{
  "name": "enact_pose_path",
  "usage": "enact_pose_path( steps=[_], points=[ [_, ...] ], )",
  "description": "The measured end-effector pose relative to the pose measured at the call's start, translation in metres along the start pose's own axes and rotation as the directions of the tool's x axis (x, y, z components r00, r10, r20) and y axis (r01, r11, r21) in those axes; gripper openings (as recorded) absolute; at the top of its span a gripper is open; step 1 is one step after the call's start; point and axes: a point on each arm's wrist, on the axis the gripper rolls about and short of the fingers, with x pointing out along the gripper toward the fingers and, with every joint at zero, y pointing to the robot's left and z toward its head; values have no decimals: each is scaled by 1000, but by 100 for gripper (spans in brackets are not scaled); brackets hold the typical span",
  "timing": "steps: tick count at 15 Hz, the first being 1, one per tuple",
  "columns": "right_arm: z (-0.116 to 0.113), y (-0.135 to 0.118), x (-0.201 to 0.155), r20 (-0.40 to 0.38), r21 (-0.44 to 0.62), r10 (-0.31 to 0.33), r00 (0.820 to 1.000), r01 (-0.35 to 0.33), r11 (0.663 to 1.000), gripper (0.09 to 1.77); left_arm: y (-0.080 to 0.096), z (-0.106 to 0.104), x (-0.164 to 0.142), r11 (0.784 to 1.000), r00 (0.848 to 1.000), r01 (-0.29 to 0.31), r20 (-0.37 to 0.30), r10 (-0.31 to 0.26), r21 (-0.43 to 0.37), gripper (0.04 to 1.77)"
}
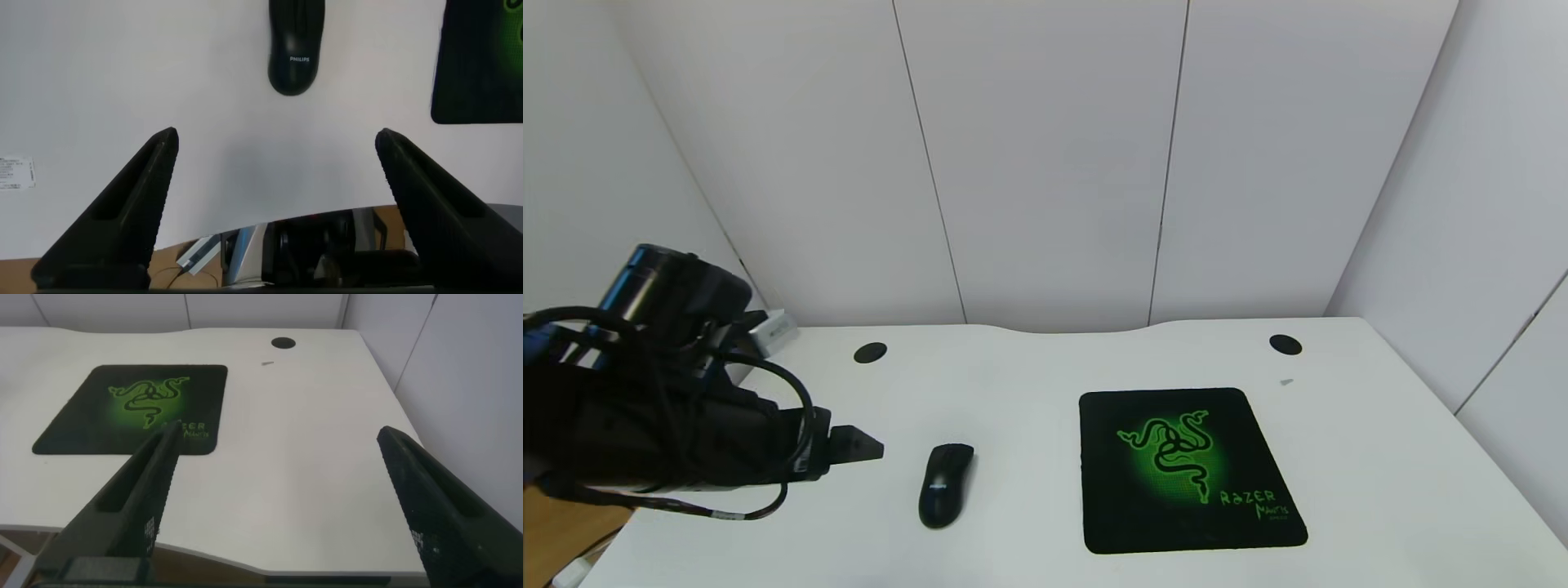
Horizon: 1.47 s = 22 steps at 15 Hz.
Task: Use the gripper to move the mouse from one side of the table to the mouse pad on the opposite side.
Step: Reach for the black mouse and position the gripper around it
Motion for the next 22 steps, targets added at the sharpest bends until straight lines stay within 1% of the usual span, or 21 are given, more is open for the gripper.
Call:
enact_pose_path(
  steps=[4, 9, 14, 17, 22],
  points=[
    [0, 0, 0, 0, 0, 0, 1000, 0, 1000, 171, -17, 14, 24, 1000, 1000, 11, -15, -10, 29, 172],
    [0, 0, 0, 0, 0, 0, 1000, 0, 1000, 171, -26, 25, 61, 999, 996, -8, -84, 11, 35, 172],
    [0, 0, 0, 0, 0, 0, 1000, 0, 1000, 171, -31, 21, 102, 998, 982, -36, -183, 46, 55, 172],
    [0, 0, 0, 0, 0, 0, 1000, 0, 1000, 171, -34, 20, 122, 997, 979, -42, -198, 53, 60, 172],
    [0, 0, 0, 0, 0, 0, 1000, 0, 1000, 171, -37, 19, 147, 996, 970, -56, -231, 71, 70, 172]
  ],
)
